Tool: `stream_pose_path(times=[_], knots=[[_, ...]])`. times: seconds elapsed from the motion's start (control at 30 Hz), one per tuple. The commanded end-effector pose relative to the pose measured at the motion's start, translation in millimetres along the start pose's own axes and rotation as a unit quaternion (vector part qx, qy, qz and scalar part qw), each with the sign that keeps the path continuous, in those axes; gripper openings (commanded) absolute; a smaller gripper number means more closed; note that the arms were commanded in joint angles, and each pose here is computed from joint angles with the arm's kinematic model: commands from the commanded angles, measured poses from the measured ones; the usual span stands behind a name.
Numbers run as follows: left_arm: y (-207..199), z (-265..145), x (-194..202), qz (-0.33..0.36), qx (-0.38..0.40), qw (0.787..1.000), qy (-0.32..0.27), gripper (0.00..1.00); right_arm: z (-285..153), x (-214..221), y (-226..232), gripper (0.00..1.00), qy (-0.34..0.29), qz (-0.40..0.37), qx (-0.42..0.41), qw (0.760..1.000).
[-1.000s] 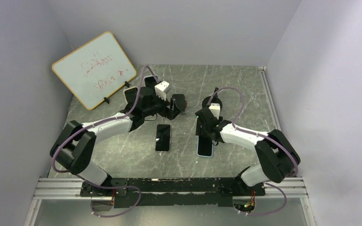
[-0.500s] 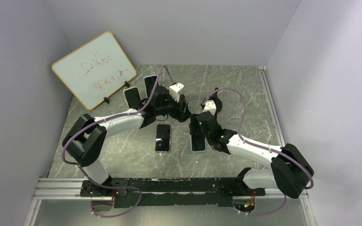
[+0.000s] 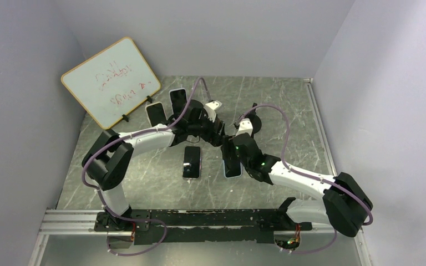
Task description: Place the phone on the phone stand
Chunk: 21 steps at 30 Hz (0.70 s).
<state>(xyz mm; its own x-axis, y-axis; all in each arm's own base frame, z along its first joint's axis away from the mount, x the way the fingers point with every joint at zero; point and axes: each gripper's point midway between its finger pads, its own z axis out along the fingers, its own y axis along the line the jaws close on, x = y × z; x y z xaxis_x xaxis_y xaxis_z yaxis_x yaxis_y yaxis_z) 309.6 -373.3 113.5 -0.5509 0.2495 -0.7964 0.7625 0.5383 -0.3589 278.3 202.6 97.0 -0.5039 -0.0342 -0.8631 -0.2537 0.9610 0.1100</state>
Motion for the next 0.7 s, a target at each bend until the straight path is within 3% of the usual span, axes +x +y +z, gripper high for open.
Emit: stream_pose_path(times=[0.0,0.5,0.67], knots=[[-22.9,3.0,0.2,0.0,0.059,0.998,0.015,0.87,-2.3,-26.3,9.1,0.57,-0.049,0.013,-0.014,0.999],[-46.6,12.8,25.2,-0.056,0.148,0.985,0.075,0.77,-12.4,-37.5,8.1,0.57,-0.091,0.012,-0.024,0.996],[-57.0,14.2,28.6,-0.062,0.177,0.978,0.094,0.67,-11.4,-39.5,8.3,0.57,-0.099,0.007,-0.024,0.995]])
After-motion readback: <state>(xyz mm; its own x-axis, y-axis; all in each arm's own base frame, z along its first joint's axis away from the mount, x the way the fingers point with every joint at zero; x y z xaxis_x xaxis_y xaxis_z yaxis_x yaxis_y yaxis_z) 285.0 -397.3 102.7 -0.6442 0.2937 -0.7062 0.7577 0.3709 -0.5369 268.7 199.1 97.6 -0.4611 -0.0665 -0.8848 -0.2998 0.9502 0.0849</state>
